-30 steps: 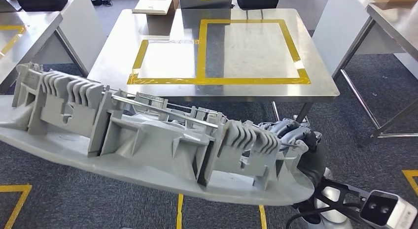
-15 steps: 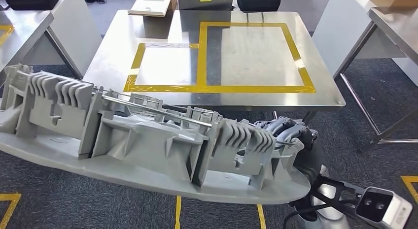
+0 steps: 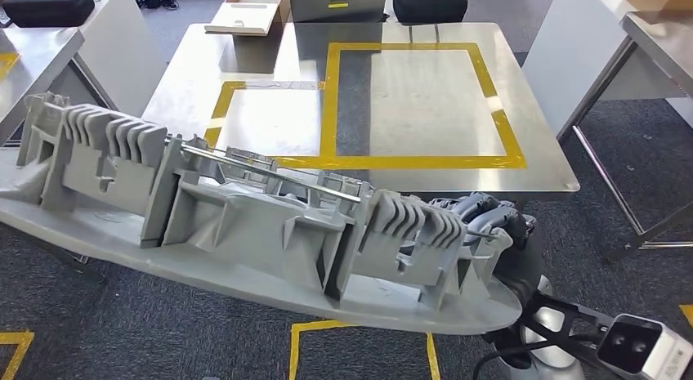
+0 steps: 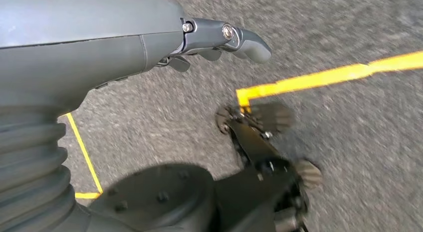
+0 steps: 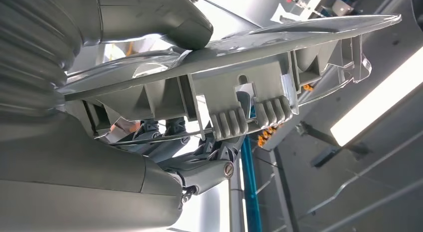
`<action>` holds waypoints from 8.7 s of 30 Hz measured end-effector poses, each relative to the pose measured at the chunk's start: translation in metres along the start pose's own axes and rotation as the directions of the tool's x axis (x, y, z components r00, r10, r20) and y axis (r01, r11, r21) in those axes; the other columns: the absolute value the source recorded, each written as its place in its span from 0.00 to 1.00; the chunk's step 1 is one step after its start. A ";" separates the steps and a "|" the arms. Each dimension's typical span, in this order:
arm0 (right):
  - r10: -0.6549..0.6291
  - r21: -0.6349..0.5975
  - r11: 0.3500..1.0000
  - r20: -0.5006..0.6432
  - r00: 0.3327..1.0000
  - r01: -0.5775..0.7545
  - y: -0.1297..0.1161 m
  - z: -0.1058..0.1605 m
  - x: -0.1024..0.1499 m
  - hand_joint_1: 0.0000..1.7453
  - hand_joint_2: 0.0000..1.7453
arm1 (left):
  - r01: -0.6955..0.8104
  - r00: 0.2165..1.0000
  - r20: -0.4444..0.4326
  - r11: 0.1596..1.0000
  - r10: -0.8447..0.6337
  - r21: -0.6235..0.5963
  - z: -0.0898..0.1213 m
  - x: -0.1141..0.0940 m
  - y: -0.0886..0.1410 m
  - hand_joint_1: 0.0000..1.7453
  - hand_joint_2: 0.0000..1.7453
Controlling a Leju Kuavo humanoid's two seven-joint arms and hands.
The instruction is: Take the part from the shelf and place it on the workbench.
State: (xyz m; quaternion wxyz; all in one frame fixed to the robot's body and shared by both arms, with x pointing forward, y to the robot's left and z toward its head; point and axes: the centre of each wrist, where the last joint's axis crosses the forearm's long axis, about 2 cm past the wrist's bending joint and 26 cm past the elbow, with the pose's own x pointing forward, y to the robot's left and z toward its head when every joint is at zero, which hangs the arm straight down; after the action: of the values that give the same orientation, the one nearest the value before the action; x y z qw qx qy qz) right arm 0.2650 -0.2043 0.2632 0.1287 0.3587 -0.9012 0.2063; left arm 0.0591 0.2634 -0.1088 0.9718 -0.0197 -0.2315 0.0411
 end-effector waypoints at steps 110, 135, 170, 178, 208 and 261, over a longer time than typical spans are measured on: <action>0.727 0.441 0.649 -0.600 0.334 -0.620 -0.005 0.117 0.003 1.00 1.00 | -0.032 0.997 0.070 0.999 0.033 -0.025 0.005 -0.013 0.005 0.00 1.00; 0.639 0.607 0.644 -0.762 -0.110 -0.465 -0.104 0.225 -0.038 1.00 1.00 | 0.000 0.996 0.092 0.999 0.003 -0.033 0.004 -0.012 0.009 0.00 1.00; 0.719 0.702 0.665 -0.694 -0.036 -0.255 -0.116 0.093 -0.148 0.00 0.00 | -0.002 0.995 0.099 0.999 0.006 -0.039 0.001 -0.002 0.004 0.00 0.00; 0.693 0.665 0.689 -0.721 -0.007 -0.290 -0.116 0.094 -0.147 0.00 0.00 | -0.004 0.996 0.093 0.999 0.007 -0.038 0.001 -0.002 0.004 0.00 0.00; 0.635 -0.320 0.605 -0.360 0.684 -0.729 -0.032 0.069 0.031 0.00 0.00 | -0.031 0.994 0.106 0.999 0.029 0.020 0.003 -0.009 0.013 0.00 0.00; 0.120 -0.415 0.855 -0.424 0.898 -0.311 0.023 0.132 0.025 0.00 0.00 | -0.042 0.996 0.086 0.999 0.039 0.032 0.003 -0.008 0.012 0.00 0.00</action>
State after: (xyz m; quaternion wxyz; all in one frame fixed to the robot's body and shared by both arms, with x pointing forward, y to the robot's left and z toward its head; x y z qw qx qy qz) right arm 0.2200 -0.2651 0.1498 0.3614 0.1636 -0.9160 0.0597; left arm 0.0500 0.2743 -0.1105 0.9601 -0.0063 -0.2718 0.0653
